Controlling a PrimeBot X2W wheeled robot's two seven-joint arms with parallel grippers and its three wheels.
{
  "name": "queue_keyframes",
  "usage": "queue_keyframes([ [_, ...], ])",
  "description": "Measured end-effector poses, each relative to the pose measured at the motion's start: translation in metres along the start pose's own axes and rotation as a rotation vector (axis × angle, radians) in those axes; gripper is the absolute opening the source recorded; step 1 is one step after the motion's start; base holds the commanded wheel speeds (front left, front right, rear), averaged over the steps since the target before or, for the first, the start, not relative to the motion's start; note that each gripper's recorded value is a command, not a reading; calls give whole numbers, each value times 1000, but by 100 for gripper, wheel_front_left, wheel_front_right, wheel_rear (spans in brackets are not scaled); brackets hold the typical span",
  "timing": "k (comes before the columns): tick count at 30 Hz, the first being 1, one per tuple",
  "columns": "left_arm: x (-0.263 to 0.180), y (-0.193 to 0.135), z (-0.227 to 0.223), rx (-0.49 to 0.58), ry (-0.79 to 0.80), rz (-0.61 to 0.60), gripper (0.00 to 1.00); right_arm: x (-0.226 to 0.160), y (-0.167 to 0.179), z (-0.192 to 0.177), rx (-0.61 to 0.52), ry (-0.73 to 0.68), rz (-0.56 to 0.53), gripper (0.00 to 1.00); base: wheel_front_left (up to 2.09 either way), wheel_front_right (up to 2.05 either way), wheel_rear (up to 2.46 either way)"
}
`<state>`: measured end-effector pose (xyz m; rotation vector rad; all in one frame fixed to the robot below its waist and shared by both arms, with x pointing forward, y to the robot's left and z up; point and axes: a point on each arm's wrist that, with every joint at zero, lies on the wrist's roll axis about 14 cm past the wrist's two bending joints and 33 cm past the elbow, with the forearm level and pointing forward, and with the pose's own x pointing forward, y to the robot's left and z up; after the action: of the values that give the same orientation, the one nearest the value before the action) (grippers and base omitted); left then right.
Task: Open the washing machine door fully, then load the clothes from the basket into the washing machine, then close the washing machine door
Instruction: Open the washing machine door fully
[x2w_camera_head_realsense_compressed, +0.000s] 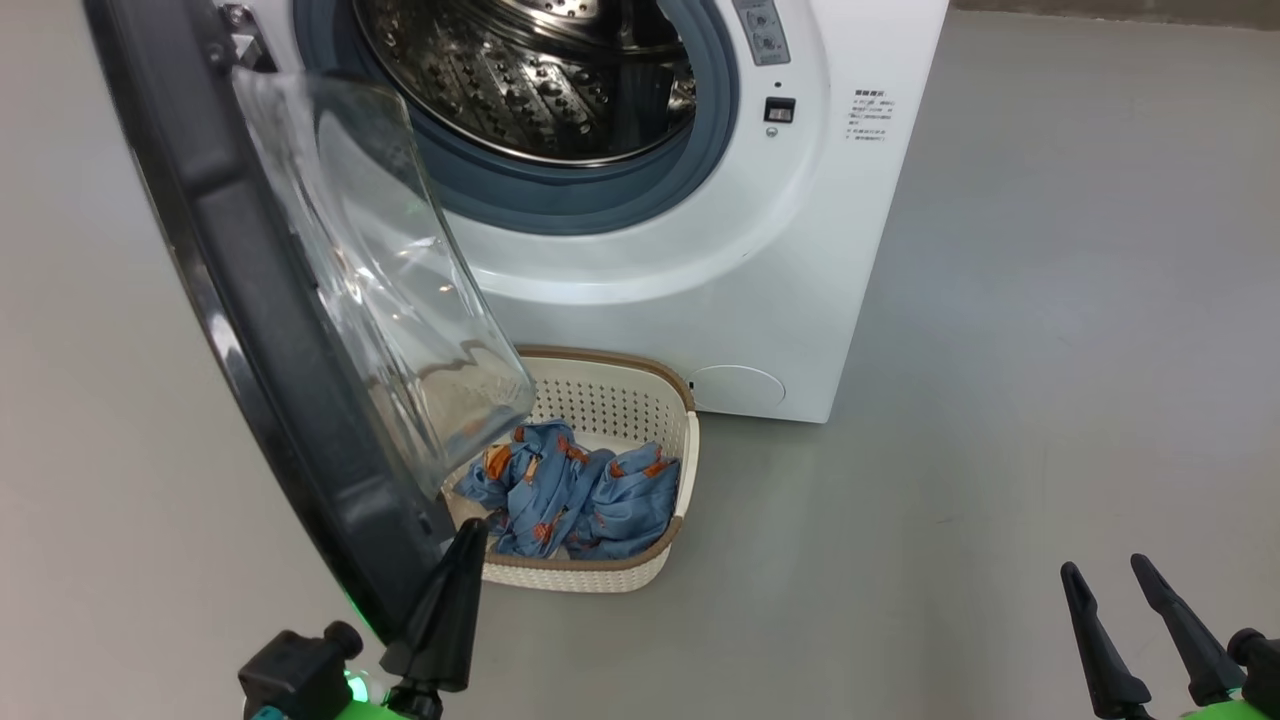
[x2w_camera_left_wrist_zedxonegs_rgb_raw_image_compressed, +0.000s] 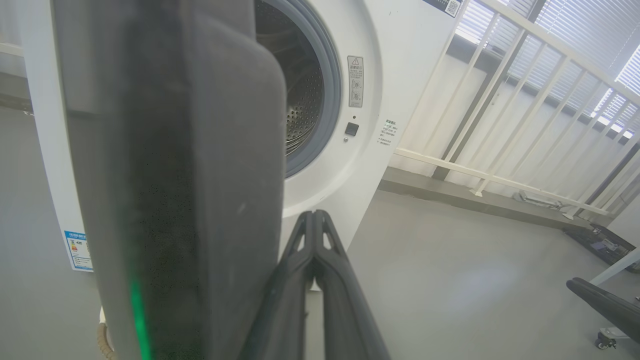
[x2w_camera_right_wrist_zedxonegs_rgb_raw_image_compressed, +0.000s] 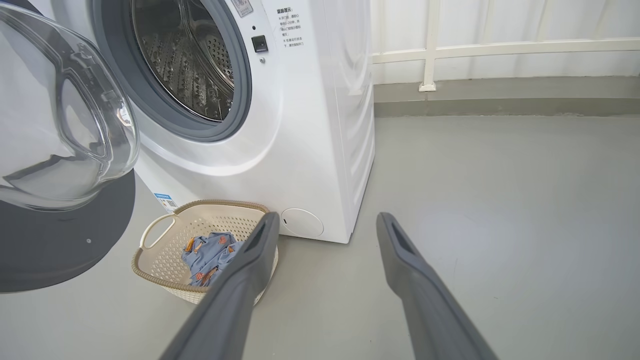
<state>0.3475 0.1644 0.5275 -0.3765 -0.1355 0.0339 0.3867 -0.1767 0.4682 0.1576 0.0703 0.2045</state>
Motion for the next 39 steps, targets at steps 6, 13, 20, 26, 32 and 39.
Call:
queue_keyframes([
  [6,1,6,2,8,-8,28,0,3,2,-4,3,10,7,100,0,0,0],
  [13,0,14,6,24,-18,68,0,6,3,-7,5,18,12,100,0,0,0],
  [20,-3,23,11,50,-29,108,0,9,5,-8,4,23,21,100,0,0,0],
  [26,-10,34,16,68,-39,152,0,11,8,-7,3,19,32,100,0,0,0],
  [32,-17,42,19,81,-47,189,0,13,12,-5,2,15,43,100,0,0,0],
  [39,-20,54,24,93,-58,233,0,15,14,-5,3,14,50,100,0,0,0],
])
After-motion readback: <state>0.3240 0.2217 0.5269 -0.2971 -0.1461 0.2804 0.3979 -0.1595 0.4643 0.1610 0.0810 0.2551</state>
